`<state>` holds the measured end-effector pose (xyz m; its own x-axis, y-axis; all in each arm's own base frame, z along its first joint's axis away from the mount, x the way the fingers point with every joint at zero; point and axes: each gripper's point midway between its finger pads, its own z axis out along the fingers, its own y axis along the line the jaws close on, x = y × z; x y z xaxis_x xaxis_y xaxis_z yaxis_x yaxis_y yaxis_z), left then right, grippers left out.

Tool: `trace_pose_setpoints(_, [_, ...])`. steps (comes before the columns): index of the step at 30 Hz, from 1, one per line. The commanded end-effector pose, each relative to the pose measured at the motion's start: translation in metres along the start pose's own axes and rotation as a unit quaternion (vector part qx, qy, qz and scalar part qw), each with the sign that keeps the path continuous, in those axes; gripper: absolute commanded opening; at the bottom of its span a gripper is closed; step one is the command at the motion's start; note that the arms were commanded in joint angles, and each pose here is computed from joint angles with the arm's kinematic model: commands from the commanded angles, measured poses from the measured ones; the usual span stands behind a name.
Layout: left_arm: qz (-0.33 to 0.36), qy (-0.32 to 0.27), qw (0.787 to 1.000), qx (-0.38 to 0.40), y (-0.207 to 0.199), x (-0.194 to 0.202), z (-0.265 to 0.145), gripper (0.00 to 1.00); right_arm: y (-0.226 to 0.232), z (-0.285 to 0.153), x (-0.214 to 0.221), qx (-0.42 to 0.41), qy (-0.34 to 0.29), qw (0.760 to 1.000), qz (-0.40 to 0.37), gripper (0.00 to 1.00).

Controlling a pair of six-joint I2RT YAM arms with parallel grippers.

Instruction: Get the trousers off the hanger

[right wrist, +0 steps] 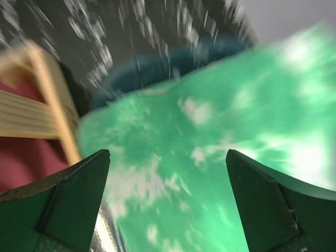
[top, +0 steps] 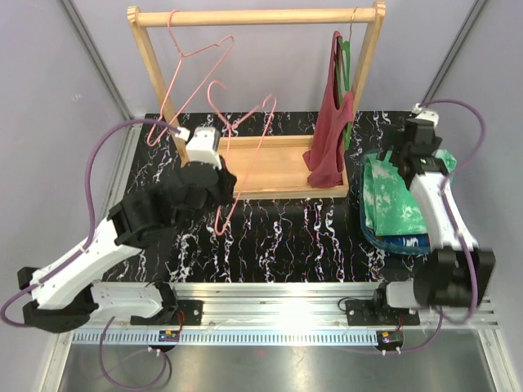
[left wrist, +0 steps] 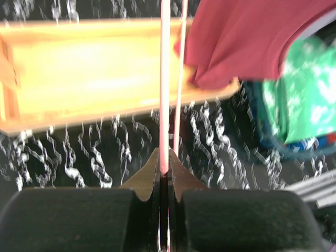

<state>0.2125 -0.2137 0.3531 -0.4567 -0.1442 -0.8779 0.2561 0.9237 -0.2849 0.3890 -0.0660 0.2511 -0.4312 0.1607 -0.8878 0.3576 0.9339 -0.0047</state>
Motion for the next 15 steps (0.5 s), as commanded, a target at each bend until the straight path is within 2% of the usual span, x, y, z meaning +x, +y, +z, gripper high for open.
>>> trace_pose_setpoints(1, [0.028,-0.060,0.996,-0.052,0.002,-0.048,-0.008,0.00,0.007,0.054,0.086,0.019,0.134,0.990,0.050,1.00])
trace_pose_setpoints(2, [0.027,-0.074,0.995,-0.057,0.000,-0.064,-0.012,0.00,0.006,0.061,0.104,0.029,0.157,0.986,0.055,0.99])
trace_pose_setpoints(5, [0.070,-0.077,0.988,-0.111,0.004,-0.072,-0.001,0.00,0.009,0.078,0.157,0.037,0.209,0.975,0.066,0.99])
trace_pose_setpoints(10, [0.100,-0.089,0.981,-0.141,-0.001,-0.091,0.013,0.00,0.021,0.087,0.181,0.011,0.238,0.968,0.079,0.99])
trace_pose_setpoints(13, [0.111,-0.089,0.980,-0.140,-0.002,-0.094,0.022,0.00,0.022,0.074,0.143,0.007,0.209,0.974,0.085,1.00])
trace_pose_setpoints(15, [0.114,-0.090,0.978,-0.149,0.004,-0.096,0.028,0.00,0.017,0.048,0.093,0.005,0.153,0.984,0.094,1.00])
